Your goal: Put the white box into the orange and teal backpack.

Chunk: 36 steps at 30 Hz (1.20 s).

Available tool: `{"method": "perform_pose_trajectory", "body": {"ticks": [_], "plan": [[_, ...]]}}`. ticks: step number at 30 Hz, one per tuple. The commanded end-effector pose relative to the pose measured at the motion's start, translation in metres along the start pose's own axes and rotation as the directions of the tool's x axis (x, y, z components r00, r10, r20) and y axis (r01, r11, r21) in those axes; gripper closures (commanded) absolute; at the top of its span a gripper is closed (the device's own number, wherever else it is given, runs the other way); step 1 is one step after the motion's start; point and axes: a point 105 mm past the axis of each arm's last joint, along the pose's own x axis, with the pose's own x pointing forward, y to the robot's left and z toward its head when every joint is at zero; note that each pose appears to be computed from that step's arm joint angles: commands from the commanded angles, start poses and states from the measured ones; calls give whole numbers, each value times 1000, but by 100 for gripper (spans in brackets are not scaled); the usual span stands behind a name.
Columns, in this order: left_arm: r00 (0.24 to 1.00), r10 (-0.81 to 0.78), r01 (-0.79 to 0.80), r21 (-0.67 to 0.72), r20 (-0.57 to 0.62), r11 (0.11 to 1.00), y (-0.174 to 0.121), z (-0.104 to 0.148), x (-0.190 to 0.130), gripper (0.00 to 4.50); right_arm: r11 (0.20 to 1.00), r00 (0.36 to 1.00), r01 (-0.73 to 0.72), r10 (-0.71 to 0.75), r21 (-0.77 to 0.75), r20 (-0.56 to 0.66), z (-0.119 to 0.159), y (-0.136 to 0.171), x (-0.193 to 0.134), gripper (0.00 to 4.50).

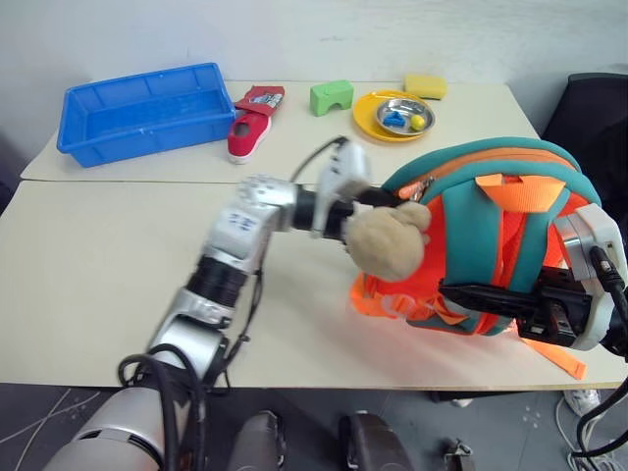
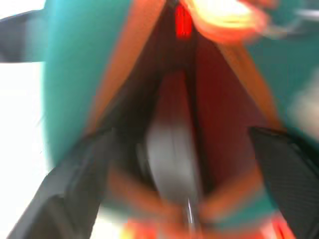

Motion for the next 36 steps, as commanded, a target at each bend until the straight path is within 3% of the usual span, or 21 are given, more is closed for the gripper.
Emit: {"method": "perform_pose_trajectory", "body": {"ticks": [1,5,9,14,18,22,28,32,36], "plan": [[991,-101,104,-38,90,994,-18,23,-41,4,998,999,22,-20,-59,39,8,4,-4,450],[959,-236,252,-91,157,963,-45,50,-69,4,998,999,29,-27,-53,39,6,3,-3,450],[953,-252,267,-68,169,961,-55,63,-53,4,998,999,29,-27,-49,41,6,2,-2,450],[997,-29,24,70,71,997,-25,42,-6,4,999,998,22,-19,-49,52,8,3,-1,450],[993,80,-94,172,86,981,-10,39,6,4,999,998,24,-22,-48,57,8,5,-1,450],[983,115,-139,175,141,975,-2,46,1,4,999,998,32,-30,-42,61,6,7,-1,450],[976,-55,27,132,210,991,-25,56,-31,4,998,996,57,-55,-35,76,4,7,-3,450],[973,107,-136,130,205,982,6,57,-47,4,997,995,70,-67,-38,73,3,8,-5,450],[983,98,-125,178,153,976,15,47,-33,4,997,995,68,-65,-42,70,4,11,-8,450]]}}
